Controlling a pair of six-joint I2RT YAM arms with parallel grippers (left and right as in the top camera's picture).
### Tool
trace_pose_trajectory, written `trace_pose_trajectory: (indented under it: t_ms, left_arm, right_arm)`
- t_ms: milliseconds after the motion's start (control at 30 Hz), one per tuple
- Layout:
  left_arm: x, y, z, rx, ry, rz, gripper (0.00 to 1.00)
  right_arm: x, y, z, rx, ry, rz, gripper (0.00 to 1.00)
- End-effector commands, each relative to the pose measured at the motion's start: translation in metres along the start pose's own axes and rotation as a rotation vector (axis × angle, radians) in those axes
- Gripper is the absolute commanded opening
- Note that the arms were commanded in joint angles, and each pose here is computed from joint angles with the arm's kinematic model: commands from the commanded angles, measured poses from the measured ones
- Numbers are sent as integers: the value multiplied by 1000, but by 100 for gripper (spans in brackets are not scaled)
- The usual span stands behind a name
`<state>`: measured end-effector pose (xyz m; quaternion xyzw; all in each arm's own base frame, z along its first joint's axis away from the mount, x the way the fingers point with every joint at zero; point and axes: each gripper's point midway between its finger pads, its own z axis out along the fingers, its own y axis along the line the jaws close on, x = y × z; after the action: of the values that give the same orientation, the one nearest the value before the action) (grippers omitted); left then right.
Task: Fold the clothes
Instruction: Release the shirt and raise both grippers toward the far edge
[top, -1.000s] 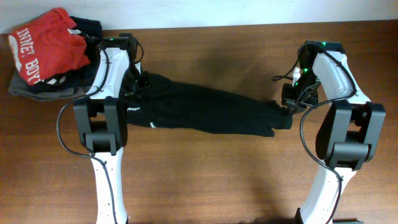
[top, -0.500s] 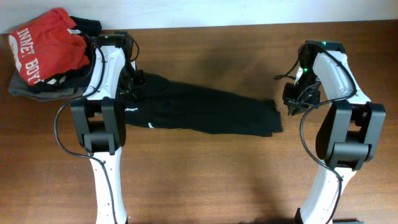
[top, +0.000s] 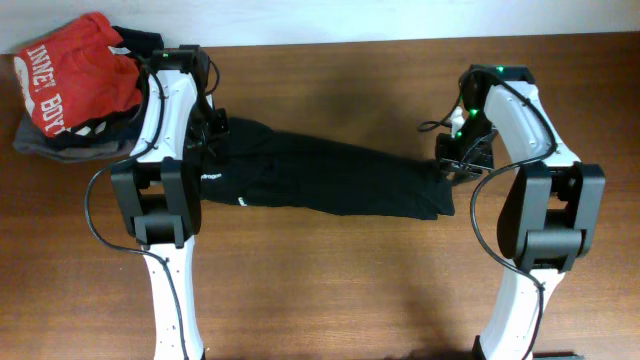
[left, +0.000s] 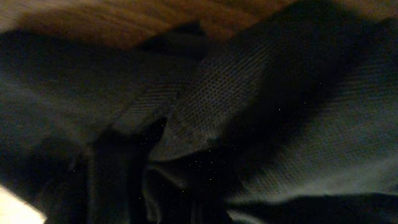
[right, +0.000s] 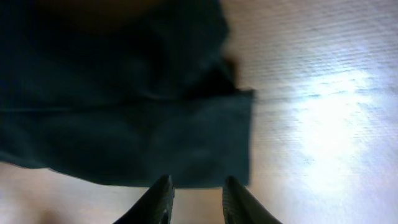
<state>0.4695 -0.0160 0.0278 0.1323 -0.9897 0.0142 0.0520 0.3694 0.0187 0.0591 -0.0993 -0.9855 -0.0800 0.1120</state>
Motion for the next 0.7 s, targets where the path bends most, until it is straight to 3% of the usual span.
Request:
trace_pose_trajectory:
  t_ms: [0,233,433,667]
  left_arm:
    - [-12,1,-26,4,-64,-16,1]
    - [9,-38,-50,79,-41,69,1]
    - [29,-83,-42,35,-41,185,1]
    - [33,-93,-18,-9,-17,219,1]
  right_arm:
    - [-8,34,-9,-110,-53,-75,26]
    - [-27,80,-7,-189,-161,-203,13]
    - [-15,98,14,-167,-131,-258,13]
    - [-8,89,48,-145,-100,-246,13]
